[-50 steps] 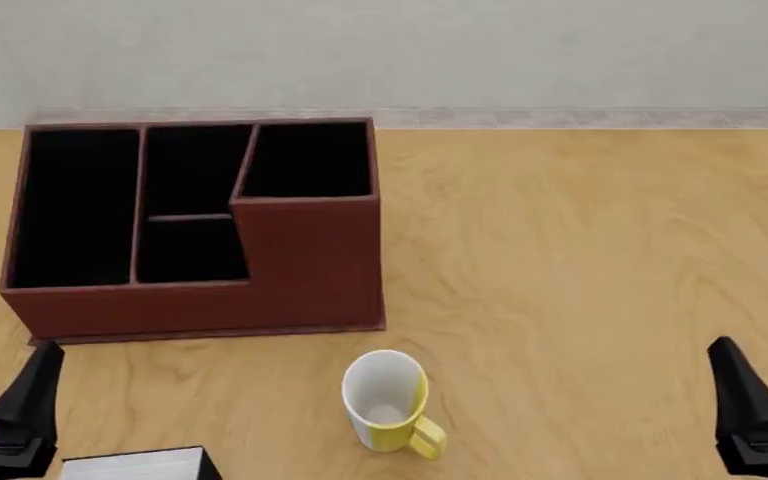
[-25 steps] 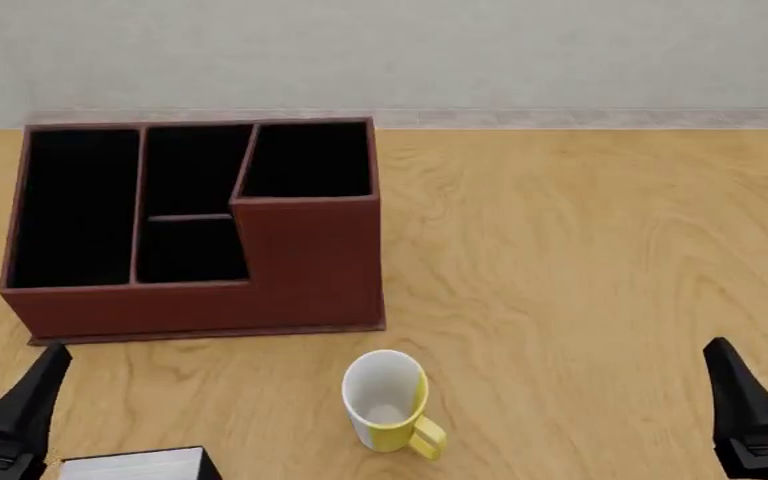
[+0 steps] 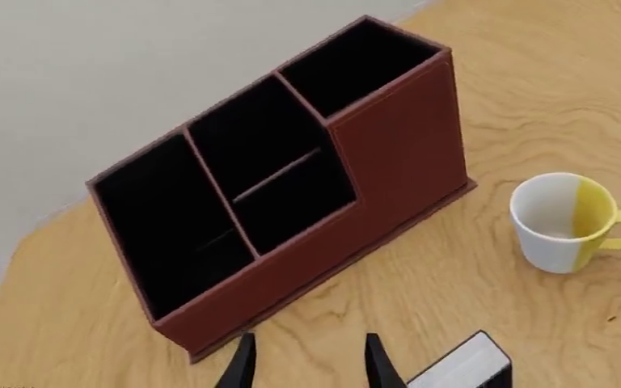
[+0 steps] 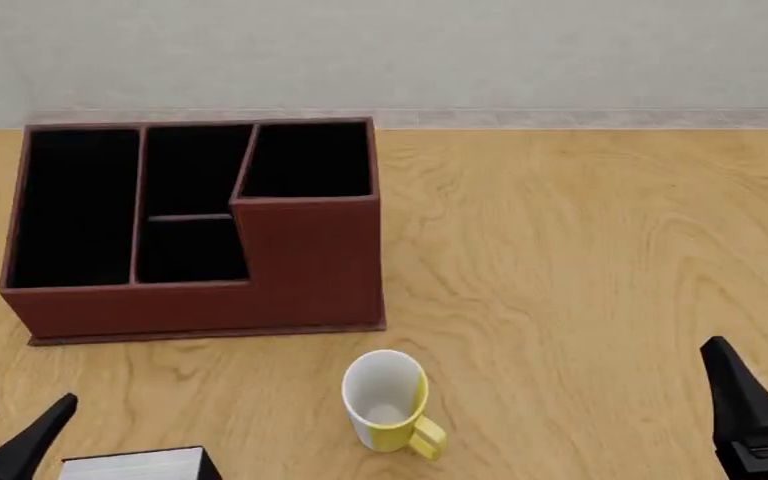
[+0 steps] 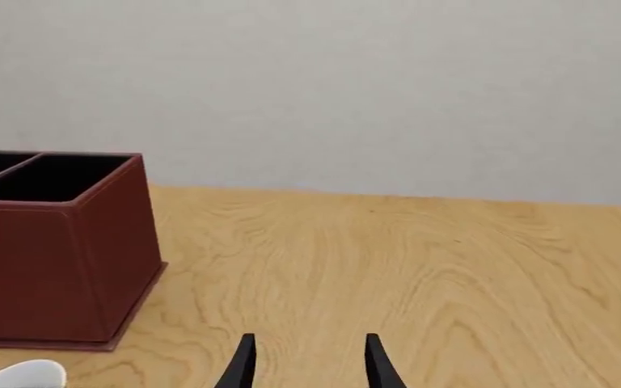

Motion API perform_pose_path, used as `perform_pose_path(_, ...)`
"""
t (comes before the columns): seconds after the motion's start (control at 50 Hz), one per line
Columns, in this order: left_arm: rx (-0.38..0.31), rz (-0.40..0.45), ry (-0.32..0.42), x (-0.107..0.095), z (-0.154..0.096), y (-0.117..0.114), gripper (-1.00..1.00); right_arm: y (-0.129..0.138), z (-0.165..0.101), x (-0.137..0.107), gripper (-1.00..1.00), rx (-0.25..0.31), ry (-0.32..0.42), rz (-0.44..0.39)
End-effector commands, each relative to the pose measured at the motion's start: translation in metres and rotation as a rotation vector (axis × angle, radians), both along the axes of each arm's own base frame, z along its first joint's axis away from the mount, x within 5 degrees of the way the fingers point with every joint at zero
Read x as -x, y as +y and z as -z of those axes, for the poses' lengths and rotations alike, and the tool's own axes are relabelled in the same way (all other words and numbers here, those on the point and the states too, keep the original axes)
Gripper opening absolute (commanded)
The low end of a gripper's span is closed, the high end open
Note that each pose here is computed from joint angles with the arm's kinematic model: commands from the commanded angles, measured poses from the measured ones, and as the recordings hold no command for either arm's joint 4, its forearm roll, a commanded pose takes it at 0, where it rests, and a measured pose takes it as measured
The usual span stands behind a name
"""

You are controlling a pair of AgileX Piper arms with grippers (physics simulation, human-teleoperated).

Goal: Pick up the book and place it in the right compartment of the caddy.

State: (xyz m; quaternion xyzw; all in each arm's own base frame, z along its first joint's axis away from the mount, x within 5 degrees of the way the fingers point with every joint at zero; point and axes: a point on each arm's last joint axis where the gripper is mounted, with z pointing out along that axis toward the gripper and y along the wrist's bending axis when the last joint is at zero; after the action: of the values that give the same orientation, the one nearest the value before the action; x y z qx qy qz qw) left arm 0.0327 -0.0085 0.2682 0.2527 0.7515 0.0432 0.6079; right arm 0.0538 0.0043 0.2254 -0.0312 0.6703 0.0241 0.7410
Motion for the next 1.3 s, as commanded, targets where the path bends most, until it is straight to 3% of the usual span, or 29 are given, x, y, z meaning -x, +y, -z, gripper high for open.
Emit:
perform_pose_path(0.02,-0.126,0.048,0.109,0.002,-0.007,0.0,1.0,0.001,-0.003,0.001,1.0,0.004,-0.003,-0.014)
perform_pose_path(0.34,-0.22,0.109,0.184,0.011,-0.018,0.002,1.0,0.002,-0.005,0.001,1.0,0.009,-0.006,-0.032)
perform_pose_path(0.6,-0.275,0.226,0.25,0.03,-0.013,0.007,1.0,0.002,-0.006,0.001,1.0,0.009,-0.008,-0.048)
perform_pose_path(0.84,-0.389,0.322,0.362,0.032,0.011,0.008,1.0,0.003,-0.008,0.002,1.0,0.008,-0.011,-0.06)
perform_pose_path(1.3,-0.47,0.351,0.396,0.018,0.017,0.002,1.0,0.003,-0.008,0.002,1.0,0.013,-0.008,-0.051)
